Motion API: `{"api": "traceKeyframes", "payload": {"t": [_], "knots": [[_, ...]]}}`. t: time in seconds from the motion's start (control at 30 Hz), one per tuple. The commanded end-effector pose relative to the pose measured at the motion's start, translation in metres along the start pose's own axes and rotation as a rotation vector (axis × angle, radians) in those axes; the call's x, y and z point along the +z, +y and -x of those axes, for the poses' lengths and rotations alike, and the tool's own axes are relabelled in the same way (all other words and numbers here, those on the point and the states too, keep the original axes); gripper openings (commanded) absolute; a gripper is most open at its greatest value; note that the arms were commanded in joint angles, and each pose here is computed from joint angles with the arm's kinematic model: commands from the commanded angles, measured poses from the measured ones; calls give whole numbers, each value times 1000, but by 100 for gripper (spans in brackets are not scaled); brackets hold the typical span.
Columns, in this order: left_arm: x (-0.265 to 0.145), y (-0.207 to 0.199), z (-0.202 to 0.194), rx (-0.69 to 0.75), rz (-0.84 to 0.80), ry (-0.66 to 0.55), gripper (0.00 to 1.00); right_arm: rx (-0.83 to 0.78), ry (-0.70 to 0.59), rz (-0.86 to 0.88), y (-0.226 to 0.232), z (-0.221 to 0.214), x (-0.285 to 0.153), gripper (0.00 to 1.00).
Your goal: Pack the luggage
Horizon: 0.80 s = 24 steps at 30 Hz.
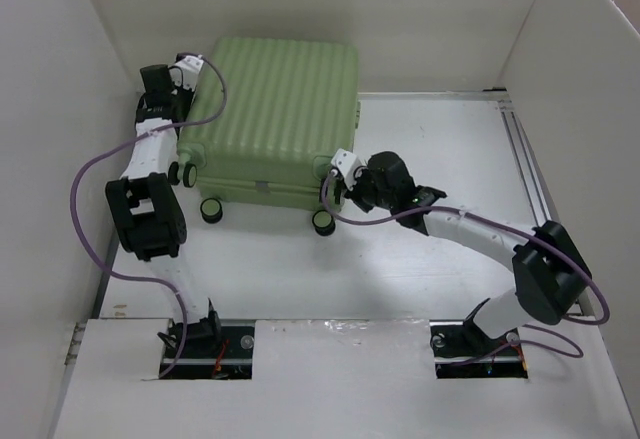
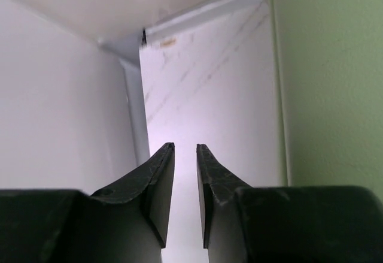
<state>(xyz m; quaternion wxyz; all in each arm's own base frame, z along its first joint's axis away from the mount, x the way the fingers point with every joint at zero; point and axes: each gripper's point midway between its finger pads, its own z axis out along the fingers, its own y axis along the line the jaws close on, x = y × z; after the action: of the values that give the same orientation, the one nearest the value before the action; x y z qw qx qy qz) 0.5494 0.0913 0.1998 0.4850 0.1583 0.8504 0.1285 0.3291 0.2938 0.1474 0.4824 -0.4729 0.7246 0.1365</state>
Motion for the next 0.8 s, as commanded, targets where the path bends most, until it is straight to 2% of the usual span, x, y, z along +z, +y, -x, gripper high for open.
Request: {"api": "traceKeyframes", "payload": {"t": [0.0,0.07,0.2,0.27,0.37,0.43,0.47,0.5,0.6,0.67,0.7,0.77], "knots": [[-41,-224,55,170,-669,-112,19,-107,-316,400,112,93,5,0],[-48,-249,65,225,-710,-135,20,-114,-325,410,118,99,5,0],[-78,-261,115,227,-735,-276,26,-107,-322,407,119,102,10,0],[-106,-246,152,196,-711,-364,31,-101,-345,411,119,111,8,0],[-160,-226,178,183,-703,-441,45,-110,-373,445,136,119,4,0],[-184,-217,178,235,-688,-469,55,-119,-394,444,139,128,-3,0],[-193,-220,165,257,-697,-441,57,-119,-394,444,139,128,-3,0],[-215,-210,167,279,-668,-473,60,-112,-400,443,139,130,-4,0],[-237,-204,139,354,-641,-400,71,-115,-413,448,140,132,-5,0],[-249,-209,117,374,-656,-334,74,-86,-430,470,145,135,-1,0],[-253,-219,92,379,-700,-267,74,-75,-443,469,144,139,-2,0],[-273,-215,78,332,-693,-256,75,-37,-467,486,148,145,4,0]]}}
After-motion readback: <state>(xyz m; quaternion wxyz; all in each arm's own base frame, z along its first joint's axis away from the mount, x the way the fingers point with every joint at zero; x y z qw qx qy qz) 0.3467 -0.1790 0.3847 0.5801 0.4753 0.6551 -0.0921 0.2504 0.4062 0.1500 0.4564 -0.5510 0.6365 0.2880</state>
